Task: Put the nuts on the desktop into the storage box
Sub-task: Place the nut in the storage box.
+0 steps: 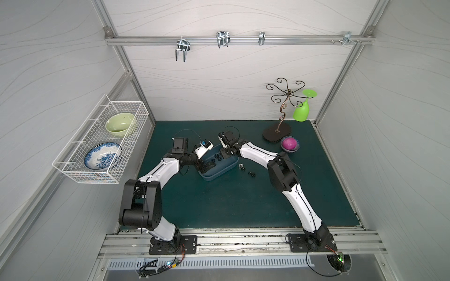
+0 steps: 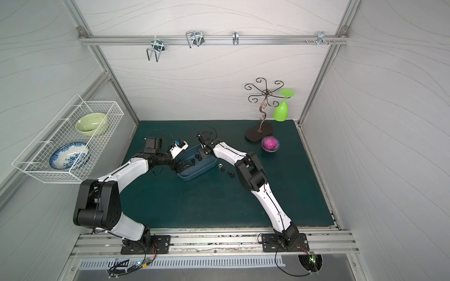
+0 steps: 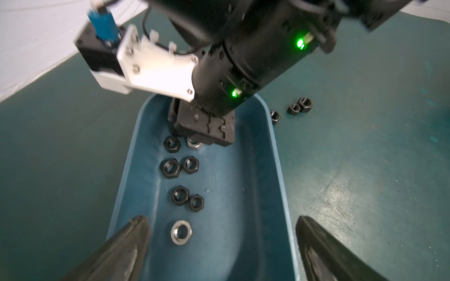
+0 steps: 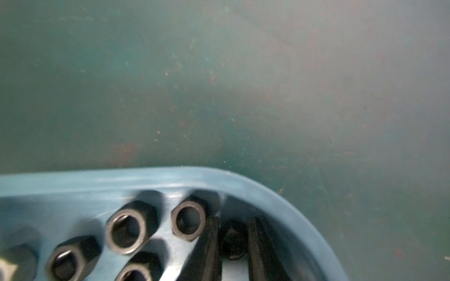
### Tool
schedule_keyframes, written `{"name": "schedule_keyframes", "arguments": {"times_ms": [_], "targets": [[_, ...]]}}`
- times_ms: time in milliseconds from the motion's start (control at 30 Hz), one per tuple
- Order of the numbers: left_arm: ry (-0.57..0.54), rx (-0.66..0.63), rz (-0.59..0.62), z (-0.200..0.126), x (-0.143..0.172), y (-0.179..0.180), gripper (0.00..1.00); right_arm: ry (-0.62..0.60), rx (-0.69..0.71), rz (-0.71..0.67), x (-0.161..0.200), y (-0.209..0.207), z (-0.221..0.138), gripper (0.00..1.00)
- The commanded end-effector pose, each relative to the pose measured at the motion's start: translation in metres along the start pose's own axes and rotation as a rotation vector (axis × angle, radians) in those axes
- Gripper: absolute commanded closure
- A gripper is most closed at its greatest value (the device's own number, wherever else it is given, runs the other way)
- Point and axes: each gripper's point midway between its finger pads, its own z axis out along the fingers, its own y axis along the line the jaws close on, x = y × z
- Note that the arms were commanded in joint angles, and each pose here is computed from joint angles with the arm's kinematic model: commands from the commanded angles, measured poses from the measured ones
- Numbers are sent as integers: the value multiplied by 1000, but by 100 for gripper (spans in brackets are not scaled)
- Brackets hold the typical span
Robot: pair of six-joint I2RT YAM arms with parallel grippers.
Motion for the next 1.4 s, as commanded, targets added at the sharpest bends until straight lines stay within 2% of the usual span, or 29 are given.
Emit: {"name": "schedule_keyframes", "arguments": {"times_ms": [0, 267, 433, 633, 900, 1200, 1267, 1367], "targets": [[-52, 2, 66, 0, -15, 2, 1, -9, 14, -4, -5, -7, 3, 78], [-44, 8, 72, -2, -13, -1, 1, -10, 12, 2, -8, -7, 0, 68], [-44, 1, 91, -7, -13, -6, 1, -44, -6, 15, -26, -5, -22, 65], [-65, 7, 92, -20, -26, -15, 1, -125, -31, 13, -55, 2, -73, 63], [-72, 72, 71, -43, -43, -37, 1, -182, -80, 55, -64, 2, -146, 61], [-105, 128, -29, -76, -69, -56, 1, -158, -158, 39, -37, 3, -230, 55], [-118, 149, -99, -80, -78, -60, 1, -157, -168, 33, -27, 1, -248, 54], [-54, 232, -134, -80, -83, -80, 1, -143, -183, 31, -10, 0, -269, 48]]}}
